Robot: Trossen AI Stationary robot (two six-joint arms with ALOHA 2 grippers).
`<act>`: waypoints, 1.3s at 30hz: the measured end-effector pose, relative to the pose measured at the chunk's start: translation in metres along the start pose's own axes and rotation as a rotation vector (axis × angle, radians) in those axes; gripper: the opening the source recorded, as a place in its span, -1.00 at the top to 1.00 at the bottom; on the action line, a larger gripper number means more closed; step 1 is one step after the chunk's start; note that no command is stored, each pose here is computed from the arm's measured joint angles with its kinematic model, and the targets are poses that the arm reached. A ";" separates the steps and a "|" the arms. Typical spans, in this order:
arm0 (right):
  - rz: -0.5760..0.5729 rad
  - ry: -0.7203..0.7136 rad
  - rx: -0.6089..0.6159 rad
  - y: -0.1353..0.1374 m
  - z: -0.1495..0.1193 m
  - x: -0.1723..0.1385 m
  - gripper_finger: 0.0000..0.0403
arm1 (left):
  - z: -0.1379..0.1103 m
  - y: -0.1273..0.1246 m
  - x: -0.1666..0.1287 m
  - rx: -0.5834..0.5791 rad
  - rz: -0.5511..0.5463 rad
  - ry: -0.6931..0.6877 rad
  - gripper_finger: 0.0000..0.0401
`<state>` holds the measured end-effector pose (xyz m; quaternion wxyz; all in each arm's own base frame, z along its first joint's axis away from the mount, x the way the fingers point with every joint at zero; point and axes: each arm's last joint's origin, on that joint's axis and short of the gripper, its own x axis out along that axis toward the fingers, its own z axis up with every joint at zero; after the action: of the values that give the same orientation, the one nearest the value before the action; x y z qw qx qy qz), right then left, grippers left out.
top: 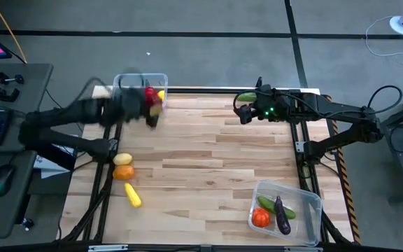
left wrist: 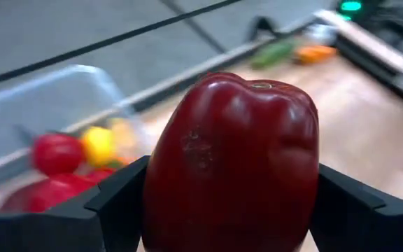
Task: Sort produce into baskets
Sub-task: Put the red apple into the top transparent bin, then put the yellow corn into the bottom transparent bin
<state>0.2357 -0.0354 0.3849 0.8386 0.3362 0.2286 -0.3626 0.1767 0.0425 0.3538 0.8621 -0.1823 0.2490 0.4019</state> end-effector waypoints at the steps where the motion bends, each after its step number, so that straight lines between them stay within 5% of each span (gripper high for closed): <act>1: -0.010 -0.012 0.008 0.000 0.000 0.000 -0.90 | 0.008 0.013 0.009 -0.015 0.032 0.012 -0.48; 7: -0.026 -0.027 -0.023 -0.002 0.002 0.001 -0.90 | 0.029 0.082 0.052 -0.135 0.234 0.127 -0.49; 12: -0.044 -0.034 -0.076 -0.006 0.006 0.003 -0.90 | 0.032 0.109 0.072 -0.279 0.372 0.147 -0.53; 18: -0.055 -0.036 -0.185 -0.007 0.008 0.004 -0.90 | 0.033 0.112 0.090 -0.169 0.355 0.192 -0.54; 29: -0.089 -0.058 -0.293 -0.008 0.009 0.004 -0.90 | 0.024 0.126 0.136 -0.317 0.372 0.318 -0.63; 39: -0.035 -0.124 -0.328 -0.002 0.015 0.003 -0.90 | 0.032 0.125 0.138 -0.339 0.351 0.232 -0.77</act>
<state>0.2387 -0.0484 0.3919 0.8882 0.1680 0.2385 -0.3549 0.1641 0.2188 0.2862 0.7021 -0.3229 0.3030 0.5577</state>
